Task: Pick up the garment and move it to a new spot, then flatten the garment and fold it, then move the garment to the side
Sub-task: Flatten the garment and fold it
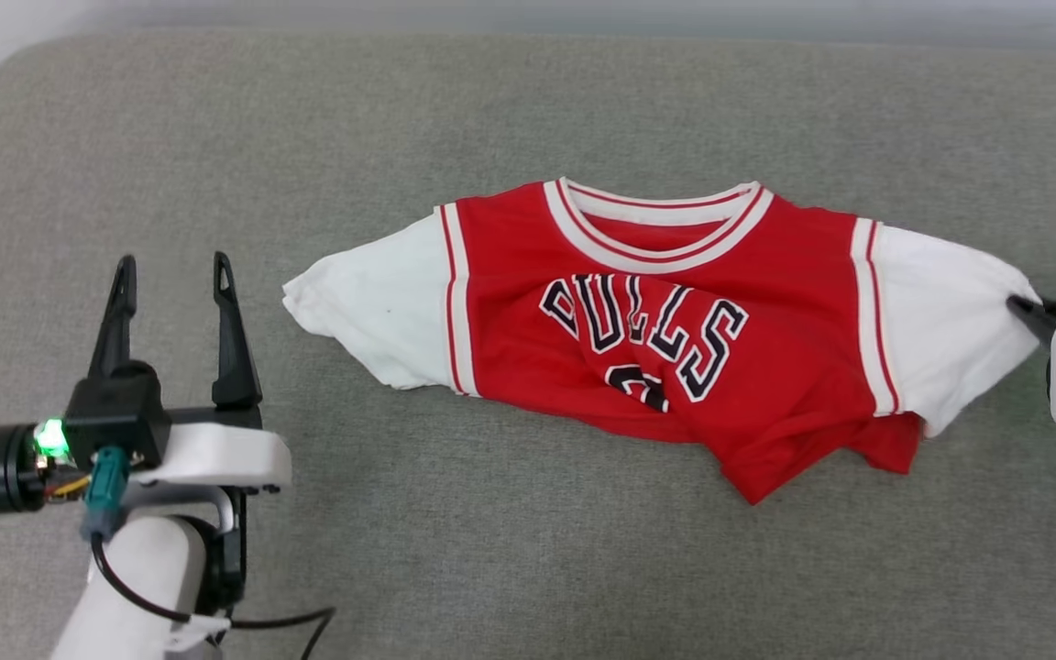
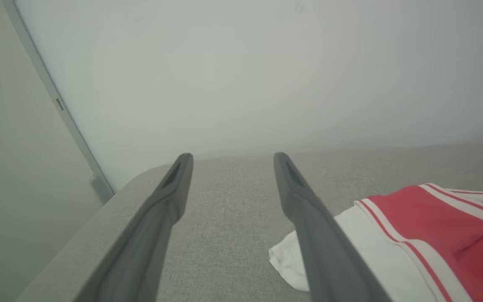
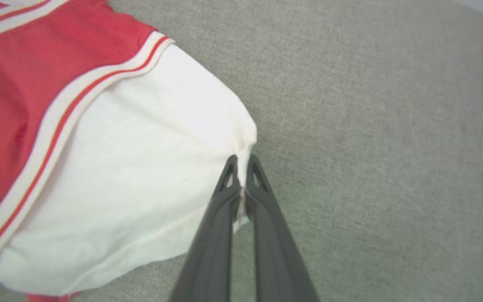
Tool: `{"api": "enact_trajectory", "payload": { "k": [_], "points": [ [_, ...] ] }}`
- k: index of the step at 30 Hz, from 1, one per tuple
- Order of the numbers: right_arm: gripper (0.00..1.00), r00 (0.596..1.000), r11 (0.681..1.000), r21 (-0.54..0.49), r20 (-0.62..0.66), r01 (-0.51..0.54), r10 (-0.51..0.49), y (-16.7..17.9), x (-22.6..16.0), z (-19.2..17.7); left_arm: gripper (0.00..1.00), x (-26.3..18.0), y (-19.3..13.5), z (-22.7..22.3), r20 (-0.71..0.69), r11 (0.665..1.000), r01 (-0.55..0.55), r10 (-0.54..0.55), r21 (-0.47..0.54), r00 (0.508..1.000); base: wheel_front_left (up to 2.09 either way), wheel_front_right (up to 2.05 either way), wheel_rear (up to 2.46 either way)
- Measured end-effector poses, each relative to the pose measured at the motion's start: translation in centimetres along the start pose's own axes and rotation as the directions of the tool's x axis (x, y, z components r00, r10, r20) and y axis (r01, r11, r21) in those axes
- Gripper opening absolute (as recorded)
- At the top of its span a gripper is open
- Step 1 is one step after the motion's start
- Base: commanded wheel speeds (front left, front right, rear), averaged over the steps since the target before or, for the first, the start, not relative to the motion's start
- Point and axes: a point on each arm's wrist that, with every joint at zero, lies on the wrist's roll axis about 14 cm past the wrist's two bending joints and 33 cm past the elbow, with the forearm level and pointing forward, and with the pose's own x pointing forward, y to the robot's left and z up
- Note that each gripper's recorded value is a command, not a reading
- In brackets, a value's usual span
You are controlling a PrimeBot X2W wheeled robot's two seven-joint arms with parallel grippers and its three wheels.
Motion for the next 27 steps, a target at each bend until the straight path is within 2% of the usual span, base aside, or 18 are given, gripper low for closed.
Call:
{"api": "enact_trajectory", "payload": {
  "k": [9,18,22,23,25,27],
  "points": [
    [0.0,0.973,0.999,-0.043,0.231,0.021,-0.011,-1.0,-4.4,4.5,1.0,4.2,-1.6,2.8,0.084,0.983,0.17,-0.175,0.068,0.981,0.0,0.0,0.0],
    [0.0,0.954,0.997,-0.055,0.297,0.048,-0.03,-1.7,-7.7,3.8,1.0,8.6,-4.3,6.1,0.096,0.946,0.307,-0.317,0.106,0.944,0.0,0.0,0.0],
    [0.0,0.955,0.997,-0.048,0.294,0.057,-0.04,-1.7,-8.5,2.7,1.0,10.0,-5.7,5.3,-0.022,0.914,0.386,-0.386,0.125,0.922,0.0,0.0,0.0],
    [0.0,0.956,0.997,-0.033,0.288,0.063,-0.051,-1.7,-8.9,1.9,1.0,10.8,-6.7,4.0,-0.141,0.895,0.435,-0.42,0.099,0.896,0.0,0.0,0.0],
    [0.0,0.959,0.997,-0.028,0.276,0.071,-0.061,-1.7,-9.1,1.3,1.0,11.1,-7.1,2.7,-0.248,0.884,0.461,-0.431,0.079,0.868,0.0,0.0,0.0],
    [0.0,0.961,0.997,-0.022,0.268,0.078,-0.069,-1.8,-9.3,0.8,1.0,10.7,-7.5,0.5,-0.383,0.873,0.486,-0.434,0.045,0.815,0.0,0.0,0.0]
  ]
}}
